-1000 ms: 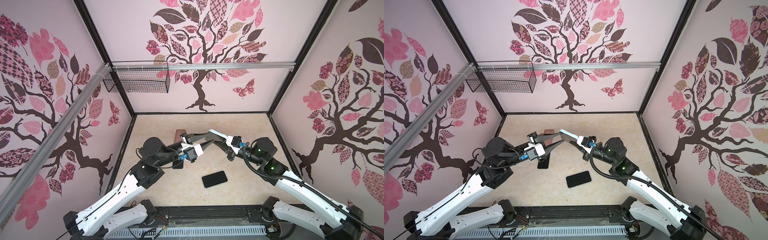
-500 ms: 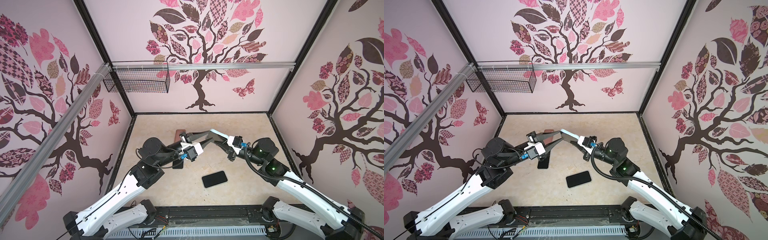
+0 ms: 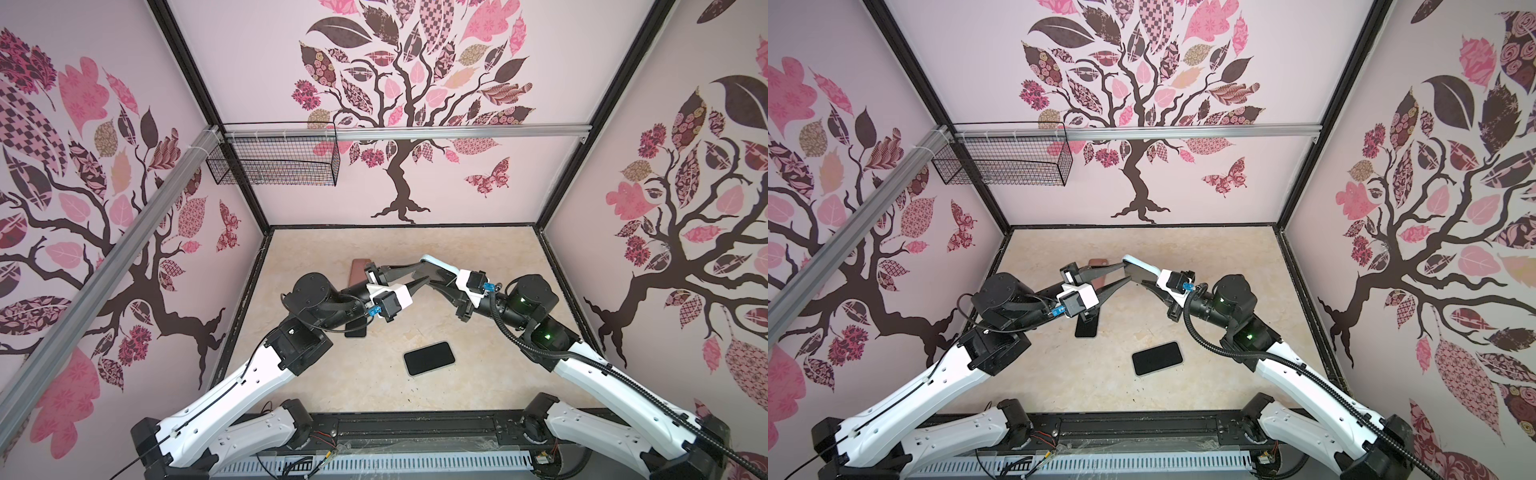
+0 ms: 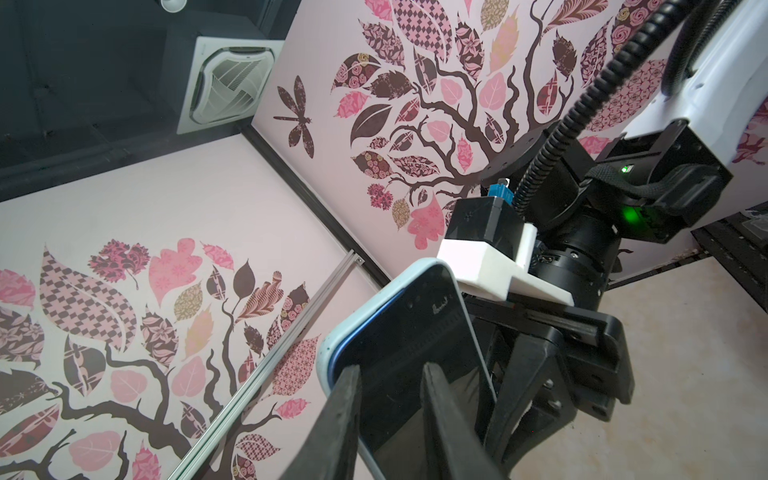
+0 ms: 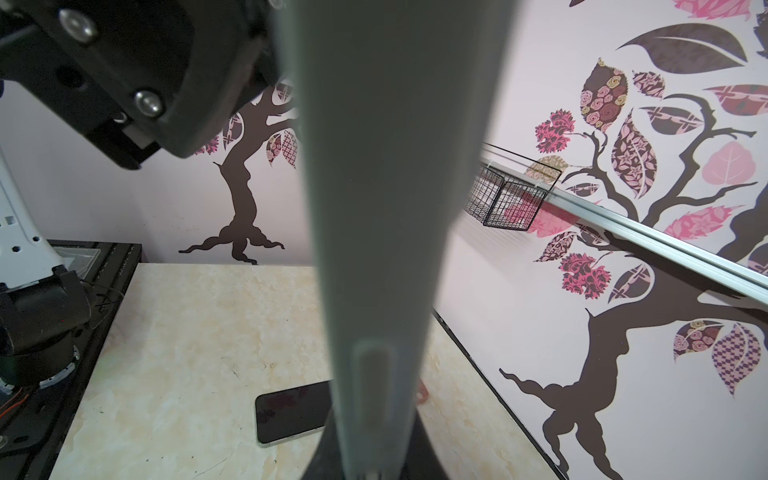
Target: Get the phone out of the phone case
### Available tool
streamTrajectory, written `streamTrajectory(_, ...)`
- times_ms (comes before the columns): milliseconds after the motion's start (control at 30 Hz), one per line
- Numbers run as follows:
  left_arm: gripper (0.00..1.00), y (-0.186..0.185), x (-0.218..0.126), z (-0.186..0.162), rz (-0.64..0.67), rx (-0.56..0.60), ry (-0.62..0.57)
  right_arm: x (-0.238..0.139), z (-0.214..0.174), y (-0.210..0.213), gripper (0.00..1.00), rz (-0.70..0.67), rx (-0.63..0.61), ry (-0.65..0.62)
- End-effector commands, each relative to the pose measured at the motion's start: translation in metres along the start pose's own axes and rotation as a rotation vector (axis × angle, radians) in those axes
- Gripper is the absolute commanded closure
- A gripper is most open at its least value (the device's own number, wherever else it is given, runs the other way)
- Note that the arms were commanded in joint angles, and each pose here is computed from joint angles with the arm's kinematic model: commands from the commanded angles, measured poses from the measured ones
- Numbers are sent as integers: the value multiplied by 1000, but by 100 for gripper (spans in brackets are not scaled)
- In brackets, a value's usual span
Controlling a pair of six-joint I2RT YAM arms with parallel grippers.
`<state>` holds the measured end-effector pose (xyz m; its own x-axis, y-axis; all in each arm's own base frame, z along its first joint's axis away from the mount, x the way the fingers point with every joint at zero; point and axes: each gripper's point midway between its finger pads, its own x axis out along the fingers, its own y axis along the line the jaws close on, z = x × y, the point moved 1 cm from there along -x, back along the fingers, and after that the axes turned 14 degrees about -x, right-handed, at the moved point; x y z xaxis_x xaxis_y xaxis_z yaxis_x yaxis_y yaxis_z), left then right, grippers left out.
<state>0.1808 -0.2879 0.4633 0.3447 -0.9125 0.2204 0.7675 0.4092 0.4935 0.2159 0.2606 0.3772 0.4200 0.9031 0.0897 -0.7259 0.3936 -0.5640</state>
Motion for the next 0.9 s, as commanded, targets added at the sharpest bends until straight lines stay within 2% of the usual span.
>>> streamTrajectory(0,71,2,3,-16,24,0,62,-5,48,-11,100,-3,-83,-127)
streamTrajectory(300,69,21,-3,0,132,9,2,-5,42,-24,100,-82,-66,-85)
streamTrajectory(867,69,23,2,2,132,-9,0,0,42,-13,100,-18,-83,-88)
